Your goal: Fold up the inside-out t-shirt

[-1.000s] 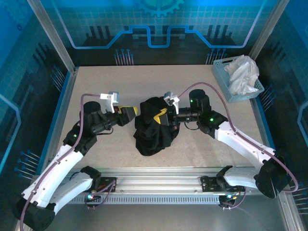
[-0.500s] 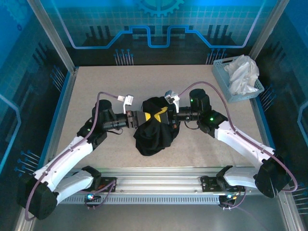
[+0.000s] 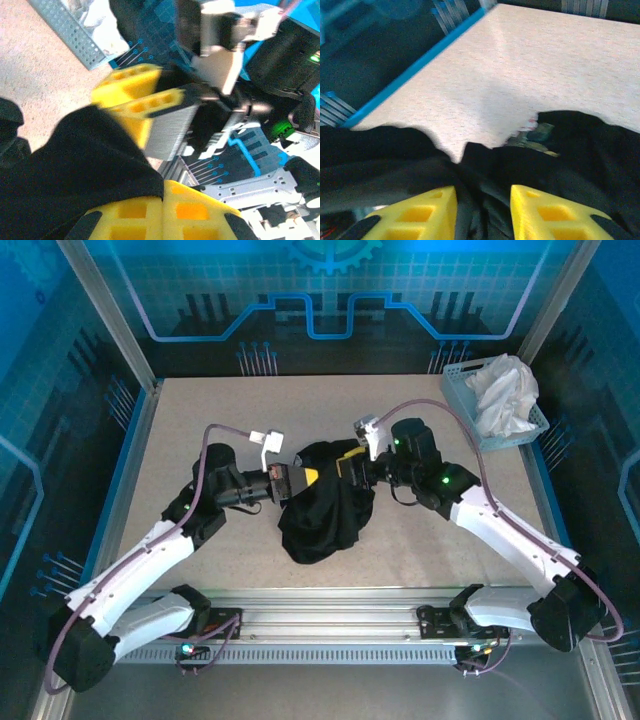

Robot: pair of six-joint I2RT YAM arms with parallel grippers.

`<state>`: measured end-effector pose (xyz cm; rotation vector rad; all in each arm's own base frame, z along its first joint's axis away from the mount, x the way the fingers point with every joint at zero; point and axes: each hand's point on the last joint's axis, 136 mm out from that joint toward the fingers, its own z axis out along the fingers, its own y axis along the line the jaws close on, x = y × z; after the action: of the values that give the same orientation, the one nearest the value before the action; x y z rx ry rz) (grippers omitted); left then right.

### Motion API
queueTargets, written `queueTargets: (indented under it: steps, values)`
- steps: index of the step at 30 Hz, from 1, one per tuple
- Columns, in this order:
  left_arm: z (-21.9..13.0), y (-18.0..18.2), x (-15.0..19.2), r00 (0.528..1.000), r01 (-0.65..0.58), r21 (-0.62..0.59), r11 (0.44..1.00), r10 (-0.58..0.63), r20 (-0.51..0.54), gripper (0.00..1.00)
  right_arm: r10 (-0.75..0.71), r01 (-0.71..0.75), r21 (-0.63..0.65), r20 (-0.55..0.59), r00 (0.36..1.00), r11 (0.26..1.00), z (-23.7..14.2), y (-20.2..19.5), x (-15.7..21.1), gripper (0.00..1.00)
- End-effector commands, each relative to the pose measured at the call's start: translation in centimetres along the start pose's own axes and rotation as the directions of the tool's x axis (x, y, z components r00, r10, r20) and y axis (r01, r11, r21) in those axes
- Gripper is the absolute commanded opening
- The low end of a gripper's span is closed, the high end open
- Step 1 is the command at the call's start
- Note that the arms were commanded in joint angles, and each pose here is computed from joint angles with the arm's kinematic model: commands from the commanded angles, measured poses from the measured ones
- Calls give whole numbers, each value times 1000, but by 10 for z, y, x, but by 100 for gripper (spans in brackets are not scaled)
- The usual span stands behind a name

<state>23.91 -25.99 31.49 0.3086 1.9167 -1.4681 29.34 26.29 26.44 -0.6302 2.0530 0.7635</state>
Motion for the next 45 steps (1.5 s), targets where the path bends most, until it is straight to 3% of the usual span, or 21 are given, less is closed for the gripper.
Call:
queueTargets:
  steps: [1,4,14,22,26,30,41,45]
  values:
    - [-6,-24,-21,986,-143,-59,988,147,73,0,-66,73,194,-43,997,978,-14,-17,6,40]
    - [-6,-21,-28,978,-157,-139,978,173,115,0,-176,178,176,-26,984,968,-23,-1,7,45]
    - [3,-20,-35,975,-151,-187,971,178,133,0,-373,380,-15,161,914,925,-44,71,15,51]
    - [3,-19,-39,974,-150,-204,967,180,138,0,-451,502,-255,233,862,827,-26,140,37,32]
    - [1,-20,-41,973,-148,-211,966,181,144,0,-438,464,-245,156,885,851,4,136,46,27]
    - [-2,-21,-42,971,-149,-218,964,184,152,0,-390,398,-114,89,917,910,28,109,42,23]
    - [-4,-21,-44,967,-159,-224,962,197,160,0,-353,351,93,5,936,932,50,65,49,31]
    - [-5,-19,-46,965,-157,-239,958,200,168,0,-344,339,76,50,938,938,43,65,45,31]
